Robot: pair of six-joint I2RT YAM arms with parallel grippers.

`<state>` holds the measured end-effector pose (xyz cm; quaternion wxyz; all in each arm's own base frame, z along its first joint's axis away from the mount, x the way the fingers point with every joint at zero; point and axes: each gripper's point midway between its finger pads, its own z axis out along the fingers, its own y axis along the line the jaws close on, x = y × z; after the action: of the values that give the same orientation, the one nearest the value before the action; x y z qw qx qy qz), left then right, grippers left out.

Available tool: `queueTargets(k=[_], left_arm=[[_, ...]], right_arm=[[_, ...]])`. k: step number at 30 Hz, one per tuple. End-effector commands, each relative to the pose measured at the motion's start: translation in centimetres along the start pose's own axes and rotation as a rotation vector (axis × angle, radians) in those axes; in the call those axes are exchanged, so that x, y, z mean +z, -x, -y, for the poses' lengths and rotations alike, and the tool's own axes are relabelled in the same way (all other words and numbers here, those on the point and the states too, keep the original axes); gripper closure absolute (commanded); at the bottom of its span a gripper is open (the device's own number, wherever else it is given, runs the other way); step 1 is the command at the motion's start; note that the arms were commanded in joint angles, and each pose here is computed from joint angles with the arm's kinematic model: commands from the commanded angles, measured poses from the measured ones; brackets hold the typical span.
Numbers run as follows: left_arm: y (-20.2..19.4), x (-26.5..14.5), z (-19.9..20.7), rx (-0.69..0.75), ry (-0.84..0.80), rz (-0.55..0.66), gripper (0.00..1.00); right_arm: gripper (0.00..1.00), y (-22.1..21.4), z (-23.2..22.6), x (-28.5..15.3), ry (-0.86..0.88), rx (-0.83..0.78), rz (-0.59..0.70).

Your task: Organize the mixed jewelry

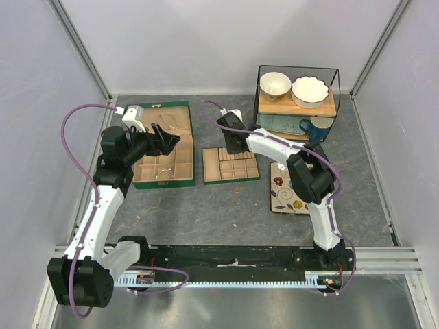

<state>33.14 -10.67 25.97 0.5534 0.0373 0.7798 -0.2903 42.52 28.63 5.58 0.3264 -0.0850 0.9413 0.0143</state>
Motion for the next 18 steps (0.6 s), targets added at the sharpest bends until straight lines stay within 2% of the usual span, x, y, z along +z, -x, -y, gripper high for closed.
queueTargets(k=[1, 18], left_arm=[[1.38, -0.21, 0.41, 0.045, -0.018, 0.049, 0.13], [1.26, -0.23, 0.35, 0.047, -0.016, 0.050, 0.13]], right_arm=[[0.77, 1.02, 0.05, 0.15, -0.011, 0.002, 0.023], [0.83, 1.28, 0.12, 0.71, -0.015, 0.004, 0.023]])
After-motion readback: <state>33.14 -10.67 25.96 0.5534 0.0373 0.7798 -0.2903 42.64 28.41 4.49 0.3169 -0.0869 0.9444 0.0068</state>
